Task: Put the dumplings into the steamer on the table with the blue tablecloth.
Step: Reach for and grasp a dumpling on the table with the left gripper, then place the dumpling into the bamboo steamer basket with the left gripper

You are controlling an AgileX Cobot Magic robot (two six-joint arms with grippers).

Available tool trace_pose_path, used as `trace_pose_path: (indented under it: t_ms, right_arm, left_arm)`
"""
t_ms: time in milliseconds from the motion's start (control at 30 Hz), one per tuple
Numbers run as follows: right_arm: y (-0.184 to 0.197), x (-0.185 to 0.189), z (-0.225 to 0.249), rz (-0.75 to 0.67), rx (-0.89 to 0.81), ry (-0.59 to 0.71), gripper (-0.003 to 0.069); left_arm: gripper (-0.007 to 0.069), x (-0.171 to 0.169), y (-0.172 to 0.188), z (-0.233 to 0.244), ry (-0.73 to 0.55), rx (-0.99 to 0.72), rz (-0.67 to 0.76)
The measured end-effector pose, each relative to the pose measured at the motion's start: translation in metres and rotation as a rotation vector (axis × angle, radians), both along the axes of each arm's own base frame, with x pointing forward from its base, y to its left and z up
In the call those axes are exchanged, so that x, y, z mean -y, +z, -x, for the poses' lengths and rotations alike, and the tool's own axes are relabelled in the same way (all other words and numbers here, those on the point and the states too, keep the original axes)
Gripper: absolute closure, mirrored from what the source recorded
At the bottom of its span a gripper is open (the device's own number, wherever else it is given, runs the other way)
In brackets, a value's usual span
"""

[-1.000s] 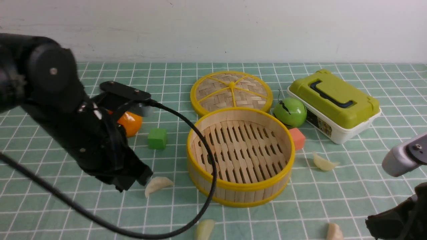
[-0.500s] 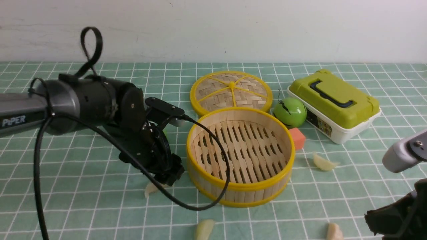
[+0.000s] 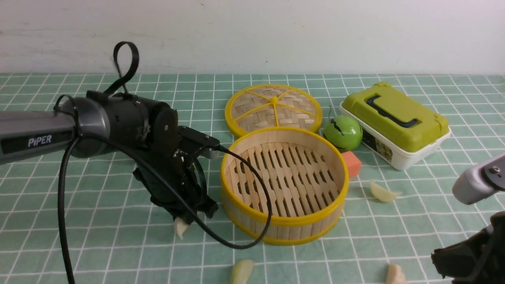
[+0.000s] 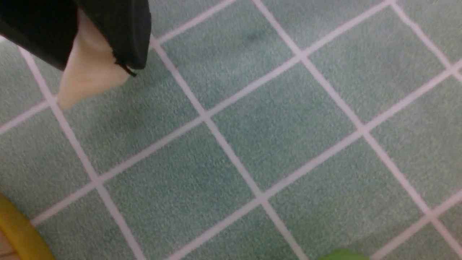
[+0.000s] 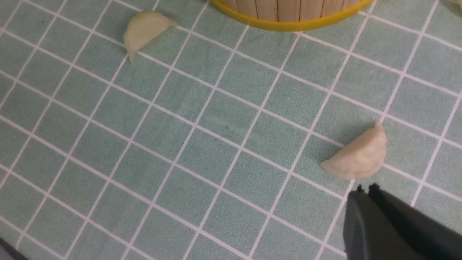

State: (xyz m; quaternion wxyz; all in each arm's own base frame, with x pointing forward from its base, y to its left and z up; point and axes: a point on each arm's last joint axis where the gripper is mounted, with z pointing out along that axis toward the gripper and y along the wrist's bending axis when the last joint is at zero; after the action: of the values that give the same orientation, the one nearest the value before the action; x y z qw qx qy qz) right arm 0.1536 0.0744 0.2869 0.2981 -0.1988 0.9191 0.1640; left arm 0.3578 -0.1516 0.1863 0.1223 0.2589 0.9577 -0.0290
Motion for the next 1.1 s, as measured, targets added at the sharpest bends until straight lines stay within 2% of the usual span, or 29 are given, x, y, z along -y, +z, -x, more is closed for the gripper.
trace_pose_path:
  t_ms: [33, 167, 300, 400, 467, 567, 733, 867, 933, 1033, 1067, 1100]
  right_arm:
    - [0.0, 0.0, 0.0, 0.0, 0.0, 0.0, 0.0658]
    - [0.0, 0.0, 0.0, -0.002, -0.002, 0.0, 0.0655]
    - [0.0, -0.001, 0.004, -0.017, -0.033, 0.008, 0.0649]
    - [0.002, -0.001, 0.01, -0.031, -0.05, 0.019, 0.0648]
    - [0.005, 0.0, 0.017, -0.038, -0.055, 0.029, 0.0647]
    - [0.01, 0.003, 0.029, -0.038, -0.057, 0.051, 0.0645]
    - [0.018, 0.009, 0.045, -0.033, -0.012, 0.065, 0.0641]
    - [0.02, 0.011, 0.05, -0.025, 0.015, 0.066, 0.0637]
    - [0.02, 0.012, 0.05, -0.014, 0.019, 0.067, 0.0637]
    - [0.02, 0.012, 0.05, -0.011, 0.02, 0.067, 0.0636]
    - [0.02, 0.012, 0.05, -0.011, 0.02, 0.067, 0.0636]
    - [0.02, 0.012, 0.05, -0.011, 0.02, 0.067, 0.0636]
  left_arm:
    - [0.0471, 0.0, 0.001, 0.0, 0.001, -0.003, -0.001]
    - [0.0471, 0.023, 0.056, -0.004, 0.04, 0.028, 0.038]
    - [0.0471, 0.072, 0.112, 0.001, 0.034, 0.151, 0.156]
    - [0.0471, 0.104, 0.125, -0.001, 0.063, 0.19, 0.24]
    - [0.0471, 0.125, 0.117, -0.01, 0.111, 0.183, 0.282]
    - [0.0471, 0.146, 0.085, -0.032, 0.195, 0.142, 0.301]
    - [0.0471, 0.161, 0.037, -0.059, 0.27, 0.114, 0.279]
    - [0.0466, 0.167, 0.022, -0.068, 0.293, 0.115, 0.28]
    - [0.043, 0.168, 0.019, -0.069, 0.294, 0.118, 0.274]
    - [0.0319, 0.167, 0.022, -0.07, 0.294, 0.127, 0.268]
    - [0.031, 0.167, 0.023, -0.07, 0.294, 0.129, 0.268]
    - [0.0251, 0.166, 0.027, -0.07, 0.294, 0.126, 0.258]
